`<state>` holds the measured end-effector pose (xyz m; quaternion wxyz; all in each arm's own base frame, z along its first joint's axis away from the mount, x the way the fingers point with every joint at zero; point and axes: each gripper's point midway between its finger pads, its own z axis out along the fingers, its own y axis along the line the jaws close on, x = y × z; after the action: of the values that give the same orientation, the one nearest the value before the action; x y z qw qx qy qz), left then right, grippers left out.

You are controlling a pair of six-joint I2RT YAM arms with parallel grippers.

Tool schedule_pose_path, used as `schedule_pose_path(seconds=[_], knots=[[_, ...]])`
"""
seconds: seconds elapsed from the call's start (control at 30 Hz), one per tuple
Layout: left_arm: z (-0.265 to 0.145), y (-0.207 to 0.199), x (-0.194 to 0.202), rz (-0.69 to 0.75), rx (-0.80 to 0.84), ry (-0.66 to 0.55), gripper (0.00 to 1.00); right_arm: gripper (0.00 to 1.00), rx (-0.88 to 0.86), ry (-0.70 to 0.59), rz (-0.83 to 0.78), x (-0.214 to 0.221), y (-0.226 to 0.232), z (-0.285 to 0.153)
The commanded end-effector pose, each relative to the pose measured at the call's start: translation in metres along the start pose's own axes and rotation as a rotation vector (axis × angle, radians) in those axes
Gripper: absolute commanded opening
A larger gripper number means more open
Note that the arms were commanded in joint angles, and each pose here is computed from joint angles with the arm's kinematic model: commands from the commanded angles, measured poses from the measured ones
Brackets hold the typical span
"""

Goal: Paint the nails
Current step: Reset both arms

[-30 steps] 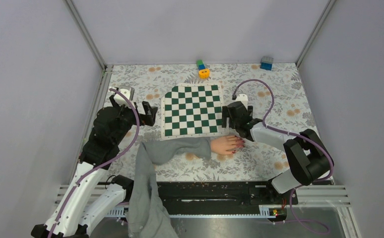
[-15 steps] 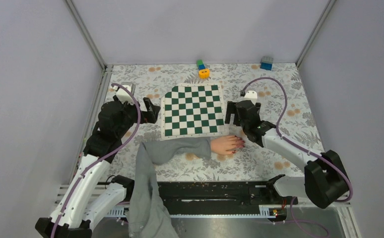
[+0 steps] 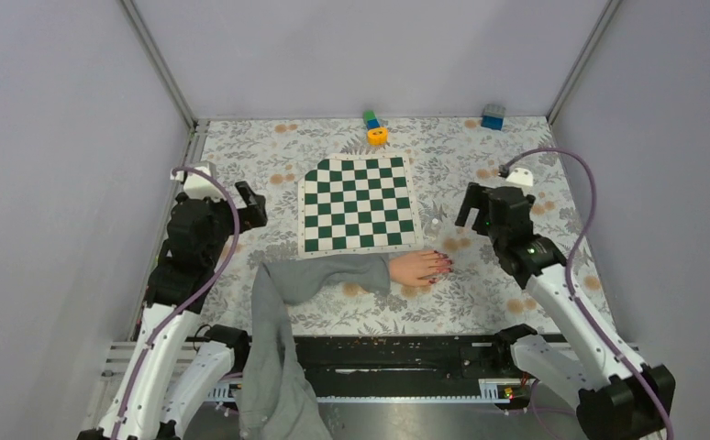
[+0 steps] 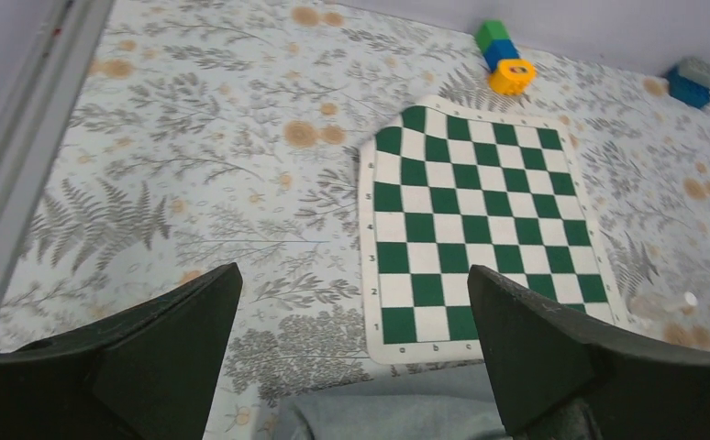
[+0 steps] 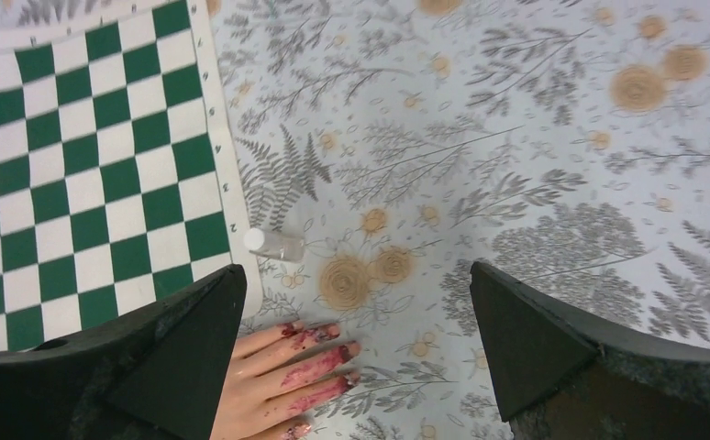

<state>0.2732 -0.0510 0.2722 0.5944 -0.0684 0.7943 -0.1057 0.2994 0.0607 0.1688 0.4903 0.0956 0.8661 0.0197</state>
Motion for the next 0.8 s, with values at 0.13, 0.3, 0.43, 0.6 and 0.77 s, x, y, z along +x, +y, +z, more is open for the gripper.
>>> schedule_pose_path(seconds=[0.13, 0.3, 0.43, 0.6, 0.77], knots=[[-0.027, 0.036, -0.029, 0.002, -0.170, -0.143, 0.99, 0.99, 0.023, -0.148, 0.031, -0.058, -0.029, -0.058], [-0.046, 0.037, -0.060, 0.019, -0.177, -0.271, 0.99, 0.99, -0.001, -0.353, 0.014, -0.091, -0.037, -0.089], [-0.056, 0.033, -0.067, 0.034, -0.141, -0.330, 0.99, 0.99, -0.027, -0.522, -0.015, -0.102, -0.041, -0.104], [-0.055, 0.037, -0.052, 0.030, -0.139, -0.330, 0.99, 1.00, -0.033, -0.647, 0.009, -0.102, -0.049, -0.115], [-0.058, 0.036, -0.051, 0.014, -0.133, -0.335, 0.99, 0.99, -0.014, -0.651, 0.006, -0.102, -0.053, -0.118]])
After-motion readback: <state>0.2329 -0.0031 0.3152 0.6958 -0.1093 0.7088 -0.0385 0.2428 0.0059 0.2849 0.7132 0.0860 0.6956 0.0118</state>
